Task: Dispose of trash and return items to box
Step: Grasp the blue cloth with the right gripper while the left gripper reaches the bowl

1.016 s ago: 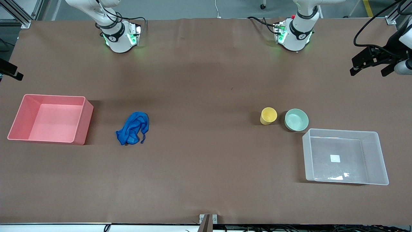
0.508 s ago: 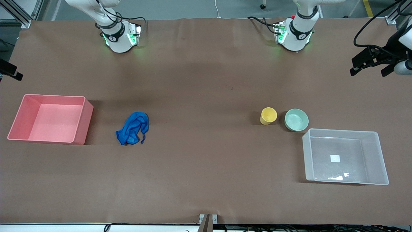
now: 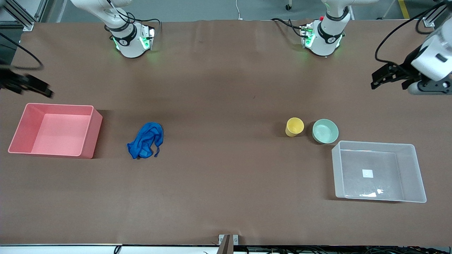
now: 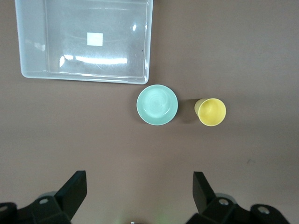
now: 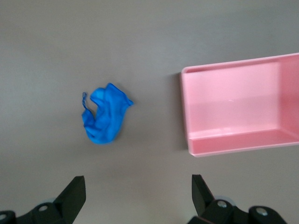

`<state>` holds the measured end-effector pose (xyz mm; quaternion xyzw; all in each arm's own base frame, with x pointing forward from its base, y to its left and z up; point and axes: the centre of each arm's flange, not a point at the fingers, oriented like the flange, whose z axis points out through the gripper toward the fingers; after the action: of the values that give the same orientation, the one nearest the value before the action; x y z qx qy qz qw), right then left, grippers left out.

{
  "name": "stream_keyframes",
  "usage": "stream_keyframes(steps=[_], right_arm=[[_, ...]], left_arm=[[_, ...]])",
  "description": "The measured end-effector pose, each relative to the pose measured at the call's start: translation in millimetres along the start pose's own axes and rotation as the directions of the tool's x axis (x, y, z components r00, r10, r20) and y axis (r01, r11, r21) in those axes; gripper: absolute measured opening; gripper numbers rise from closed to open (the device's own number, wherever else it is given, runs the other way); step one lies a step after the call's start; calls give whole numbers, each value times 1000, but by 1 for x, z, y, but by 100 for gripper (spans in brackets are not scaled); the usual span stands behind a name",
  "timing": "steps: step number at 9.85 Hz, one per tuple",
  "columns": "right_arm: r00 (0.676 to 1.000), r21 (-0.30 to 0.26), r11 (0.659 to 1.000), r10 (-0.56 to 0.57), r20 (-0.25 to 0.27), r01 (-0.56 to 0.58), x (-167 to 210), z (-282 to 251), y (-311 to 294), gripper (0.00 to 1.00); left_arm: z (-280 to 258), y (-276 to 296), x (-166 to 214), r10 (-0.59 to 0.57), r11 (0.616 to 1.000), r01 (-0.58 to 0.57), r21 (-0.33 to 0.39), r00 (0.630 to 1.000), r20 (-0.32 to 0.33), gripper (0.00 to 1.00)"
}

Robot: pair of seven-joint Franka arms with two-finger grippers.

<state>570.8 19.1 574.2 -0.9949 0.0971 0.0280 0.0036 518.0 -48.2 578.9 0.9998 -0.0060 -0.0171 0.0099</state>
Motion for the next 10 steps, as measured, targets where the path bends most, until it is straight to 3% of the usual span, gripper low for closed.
stream_keyframes(steps=[3, 6, 8, 10], right_arm=[[999, 1, 999, 53, 9, -53, 7, 157, -80, 100], [987, 57, 989, 144, -73, -140, 5, 301, -81, 100], [983, 67, 985, 164, -77, -159, 2, 361, -75, 100], [983, 71, 984, 166, -78, -160, 2, 382, -75, 100]], left_arm=[[98, -8, -14, -14, 1000, 14, 3, 1000, -7, 98], [181, -19, -32, -34, 999, 34, 3, 999, -34, 98], [225, -22, -33, -41, 999, 41, 0, 997, -70, 98], [275, -24, -22, -47, 999, 47, -5, 995, -84, 98]])
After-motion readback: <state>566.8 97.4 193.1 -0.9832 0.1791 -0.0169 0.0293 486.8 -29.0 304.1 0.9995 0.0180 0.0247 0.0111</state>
